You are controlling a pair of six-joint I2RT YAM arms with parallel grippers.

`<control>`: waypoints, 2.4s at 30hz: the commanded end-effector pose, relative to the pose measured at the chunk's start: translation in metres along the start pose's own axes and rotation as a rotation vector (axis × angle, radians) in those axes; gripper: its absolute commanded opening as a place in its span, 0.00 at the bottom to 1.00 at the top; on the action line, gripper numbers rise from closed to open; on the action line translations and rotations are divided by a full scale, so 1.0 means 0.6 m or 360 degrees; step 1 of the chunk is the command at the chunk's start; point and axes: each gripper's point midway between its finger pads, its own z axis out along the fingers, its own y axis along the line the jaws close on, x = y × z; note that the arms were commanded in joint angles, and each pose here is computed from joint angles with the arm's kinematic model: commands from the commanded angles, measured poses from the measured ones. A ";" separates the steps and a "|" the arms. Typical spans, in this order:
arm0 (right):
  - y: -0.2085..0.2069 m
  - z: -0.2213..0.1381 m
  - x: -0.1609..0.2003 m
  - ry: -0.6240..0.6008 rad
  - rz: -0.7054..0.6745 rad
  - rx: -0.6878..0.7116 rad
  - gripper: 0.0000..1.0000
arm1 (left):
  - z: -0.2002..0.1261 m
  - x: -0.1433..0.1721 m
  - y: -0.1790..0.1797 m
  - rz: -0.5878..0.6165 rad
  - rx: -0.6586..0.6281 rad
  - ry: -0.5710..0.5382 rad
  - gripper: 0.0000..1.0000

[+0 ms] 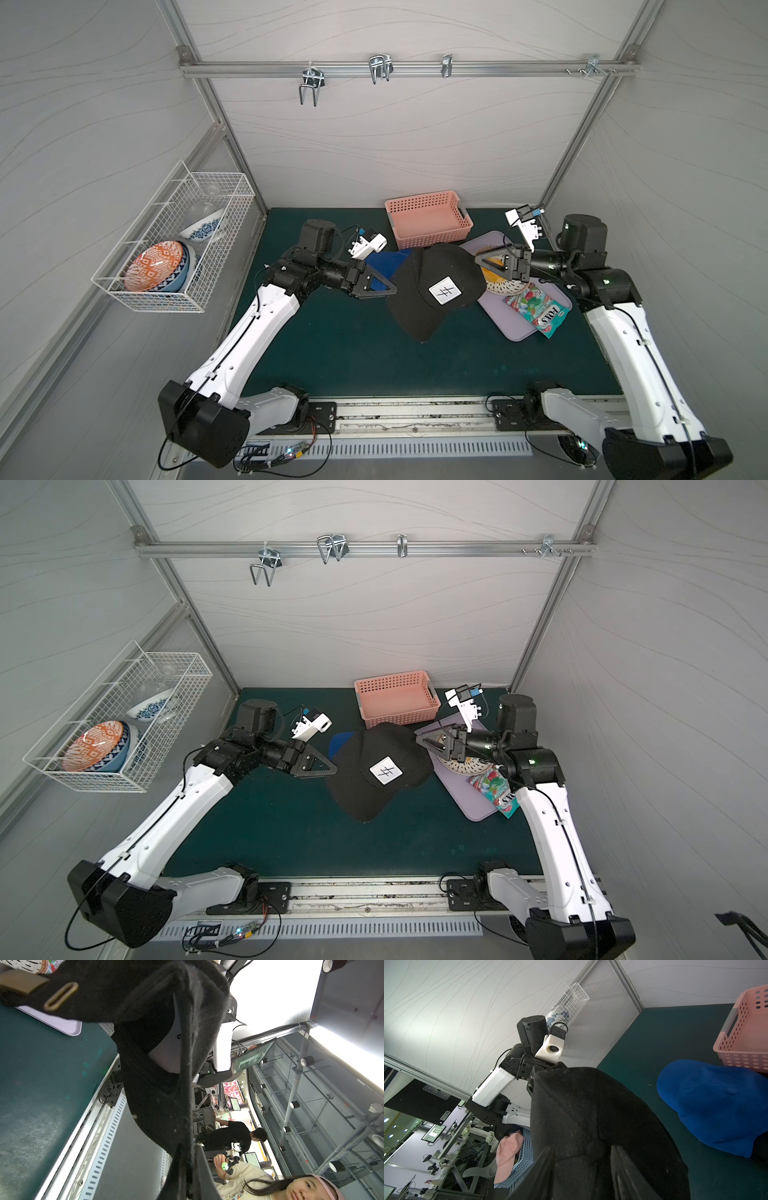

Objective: Turn the baseball cap inside out
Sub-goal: Turn over the baseball cap, then place the baseball cap at the center of the board.

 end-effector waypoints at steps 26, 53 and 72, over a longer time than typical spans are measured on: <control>-0.040 0.006 0.034 0.0042 -0.0031 0.0331 0.00 | 0.001 0.019 0.049 -0.0018 0.0064 0.0040 0.06; -0.091 0.157 0.142 -0.0274 0.0261 0.1175 0.00 | -0.191 0.026 0.345 -0.0288 -0.1563 -0.0376 1.00; -0.227 0.091 0.288 -0.0460 0.1123 0.1568 0.65 | -0.144 0.073 0.364 -0.0500 -0.1369 -0.0379 0.99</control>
